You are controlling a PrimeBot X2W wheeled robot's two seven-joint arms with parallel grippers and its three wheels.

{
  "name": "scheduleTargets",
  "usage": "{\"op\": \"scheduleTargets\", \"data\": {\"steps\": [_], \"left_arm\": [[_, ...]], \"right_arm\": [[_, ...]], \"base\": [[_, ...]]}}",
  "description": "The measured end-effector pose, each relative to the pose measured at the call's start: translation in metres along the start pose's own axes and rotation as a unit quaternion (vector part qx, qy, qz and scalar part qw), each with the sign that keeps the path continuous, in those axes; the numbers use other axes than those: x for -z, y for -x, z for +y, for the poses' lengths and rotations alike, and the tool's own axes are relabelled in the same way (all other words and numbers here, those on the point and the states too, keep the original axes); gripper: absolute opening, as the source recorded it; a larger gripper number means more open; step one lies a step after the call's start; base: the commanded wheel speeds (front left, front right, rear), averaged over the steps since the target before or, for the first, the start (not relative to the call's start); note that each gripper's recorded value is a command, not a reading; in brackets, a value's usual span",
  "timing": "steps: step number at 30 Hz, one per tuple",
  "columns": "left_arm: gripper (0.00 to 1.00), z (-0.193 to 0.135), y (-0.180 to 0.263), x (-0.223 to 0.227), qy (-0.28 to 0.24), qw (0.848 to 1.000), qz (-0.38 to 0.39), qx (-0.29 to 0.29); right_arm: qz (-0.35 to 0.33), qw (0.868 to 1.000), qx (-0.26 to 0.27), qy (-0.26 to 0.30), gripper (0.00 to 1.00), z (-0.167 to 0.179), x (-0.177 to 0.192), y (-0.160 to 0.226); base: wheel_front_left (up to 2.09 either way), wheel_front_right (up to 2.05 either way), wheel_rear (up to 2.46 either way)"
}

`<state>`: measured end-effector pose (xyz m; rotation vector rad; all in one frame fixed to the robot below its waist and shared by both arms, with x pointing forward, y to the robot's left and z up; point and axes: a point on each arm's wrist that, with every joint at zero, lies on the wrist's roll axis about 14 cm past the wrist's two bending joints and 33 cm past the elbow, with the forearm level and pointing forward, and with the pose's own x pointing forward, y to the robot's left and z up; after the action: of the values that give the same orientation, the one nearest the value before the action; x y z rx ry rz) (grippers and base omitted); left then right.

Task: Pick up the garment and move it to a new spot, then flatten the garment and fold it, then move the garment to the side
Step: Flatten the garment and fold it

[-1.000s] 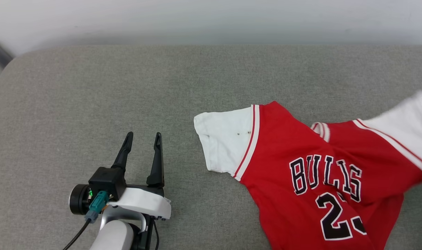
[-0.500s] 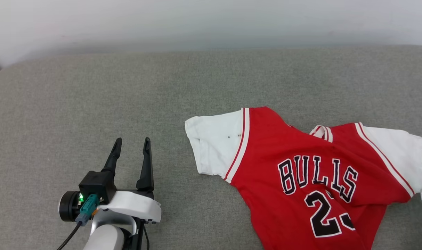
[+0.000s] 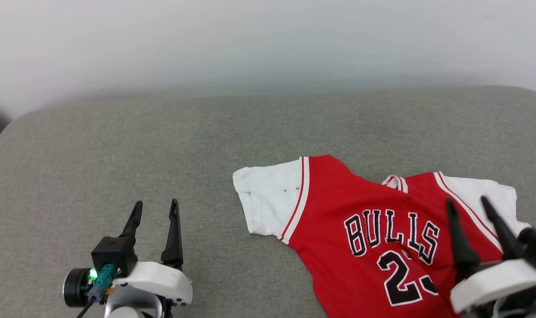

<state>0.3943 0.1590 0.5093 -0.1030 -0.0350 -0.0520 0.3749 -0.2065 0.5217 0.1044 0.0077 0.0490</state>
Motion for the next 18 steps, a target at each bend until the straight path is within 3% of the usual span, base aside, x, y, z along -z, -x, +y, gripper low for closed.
{"op": "scheduleTargets", "data": {"steps": [11,18], "left_arm": [[1.00,-0.004,-0.001,0.007,-0.019,0.999,0.031,0.019],[1.00,-0.049,-0.055,-0.005,-0.045,0.989,0.064,0.126]], "right_arm": [[0.012,1.000,-0.006,-0.015,1.00,0.023,0.003,0.033],[0.006,1.000,0.001,-0.009,1.00,0.018,-0.004,0.018]], "base": [[0.00,0.00,0.00],[0.00,0.00,0.00]]}}
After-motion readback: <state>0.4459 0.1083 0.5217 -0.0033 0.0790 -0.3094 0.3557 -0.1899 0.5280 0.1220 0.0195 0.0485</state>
